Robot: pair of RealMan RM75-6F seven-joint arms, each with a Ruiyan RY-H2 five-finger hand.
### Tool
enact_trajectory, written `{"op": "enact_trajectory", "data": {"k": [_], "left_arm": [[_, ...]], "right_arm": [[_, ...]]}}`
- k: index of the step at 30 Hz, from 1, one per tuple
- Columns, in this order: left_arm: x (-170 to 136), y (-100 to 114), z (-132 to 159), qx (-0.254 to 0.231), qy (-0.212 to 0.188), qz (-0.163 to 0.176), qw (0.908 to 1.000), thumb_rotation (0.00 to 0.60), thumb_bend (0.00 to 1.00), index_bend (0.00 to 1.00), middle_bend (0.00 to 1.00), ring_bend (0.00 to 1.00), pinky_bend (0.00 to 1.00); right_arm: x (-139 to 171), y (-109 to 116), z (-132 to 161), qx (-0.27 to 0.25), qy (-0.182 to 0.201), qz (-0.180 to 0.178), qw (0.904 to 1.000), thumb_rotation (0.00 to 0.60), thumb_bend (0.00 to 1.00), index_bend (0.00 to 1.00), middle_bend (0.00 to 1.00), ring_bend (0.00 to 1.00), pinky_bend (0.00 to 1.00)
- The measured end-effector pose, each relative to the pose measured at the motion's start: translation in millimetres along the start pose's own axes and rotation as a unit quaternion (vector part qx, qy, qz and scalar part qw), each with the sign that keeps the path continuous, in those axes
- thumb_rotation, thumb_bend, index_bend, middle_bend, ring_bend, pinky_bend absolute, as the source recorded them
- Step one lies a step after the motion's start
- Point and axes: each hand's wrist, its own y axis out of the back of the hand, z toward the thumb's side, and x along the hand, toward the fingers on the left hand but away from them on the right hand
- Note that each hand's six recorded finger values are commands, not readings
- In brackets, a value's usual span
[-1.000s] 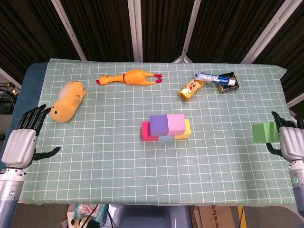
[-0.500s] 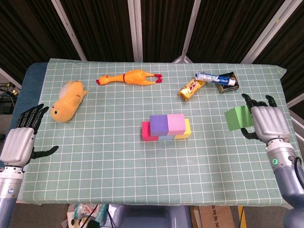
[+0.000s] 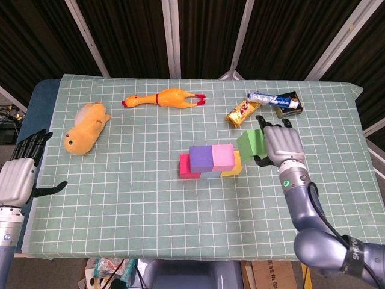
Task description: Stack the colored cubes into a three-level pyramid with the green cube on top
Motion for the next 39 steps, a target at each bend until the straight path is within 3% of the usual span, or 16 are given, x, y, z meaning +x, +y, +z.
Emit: {"op": "enact_trajectory", "data": {"k": [23, 39], "left_arm": [[1, 9, 0, -0.044, -0.002, -0.009, 0.999, 0.6, 0.09, 0.0, 0.0, 0.0, 0.05], [2, 13, -2, -0.061, -0.003, -0.013, 0.9981, 0.6, 0.09, 0.0, 0.0, 0.0, 0.05]], "right_arm": [[-3, -22, 83, 0.025, -0.019, -0.003, 0.9995, 0.6, 0.4, 0.0, 0.36, 0.25, 0.0], [-5, -30, 98, 0.029, -0.035, -0.002, 0.999, 0.6, 0.4, 0.0, 0.36, 0.25, 0.0]]}}
